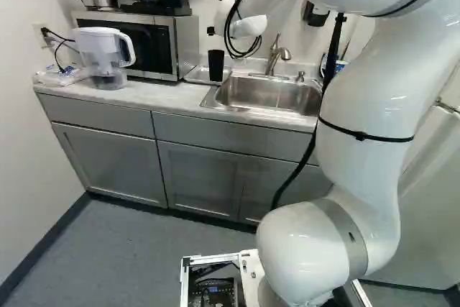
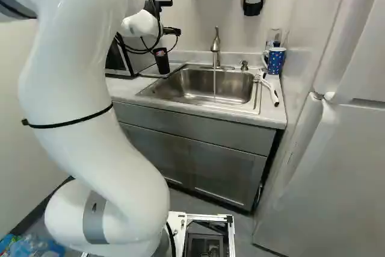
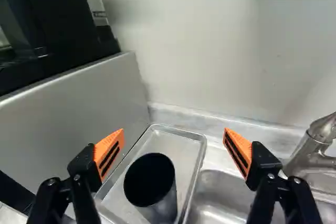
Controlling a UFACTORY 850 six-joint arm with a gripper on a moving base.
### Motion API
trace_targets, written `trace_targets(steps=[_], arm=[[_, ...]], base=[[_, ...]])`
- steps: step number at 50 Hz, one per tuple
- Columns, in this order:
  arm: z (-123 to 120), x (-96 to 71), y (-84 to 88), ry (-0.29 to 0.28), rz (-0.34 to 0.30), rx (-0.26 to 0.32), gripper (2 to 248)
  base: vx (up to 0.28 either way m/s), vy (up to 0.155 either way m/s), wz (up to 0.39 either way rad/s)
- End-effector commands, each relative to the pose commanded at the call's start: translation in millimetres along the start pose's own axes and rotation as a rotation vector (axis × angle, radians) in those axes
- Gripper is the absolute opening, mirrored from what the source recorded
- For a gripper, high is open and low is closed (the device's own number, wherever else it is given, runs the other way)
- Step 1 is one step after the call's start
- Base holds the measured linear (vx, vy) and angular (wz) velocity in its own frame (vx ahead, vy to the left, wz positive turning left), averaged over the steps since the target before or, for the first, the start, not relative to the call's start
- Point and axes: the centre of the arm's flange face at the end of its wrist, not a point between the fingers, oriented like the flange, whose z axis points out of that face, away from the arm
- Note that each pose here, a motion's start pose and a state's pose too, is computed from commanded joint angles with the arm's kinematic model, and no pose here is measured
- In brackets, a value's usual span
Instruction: Rinse the cup and place it in the tray
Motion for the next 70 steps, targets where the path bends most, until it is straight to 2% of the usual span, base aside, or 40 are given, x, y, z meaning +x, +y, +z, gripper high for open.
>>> trace_targets(steps=[33,49,70], arm=[[-38.0,34.4,47.0,0.067,0.014,-0.08,247],[-49.3,33.9,70.7,0.068,0.021,-0.123,247],[-51.0,36.1,102.5,0.073,0.03,-0.178,247]], base=[[0.0,0.0,0.0],[0.0,0.0,0.0],[0.0,0.0,0.0]])
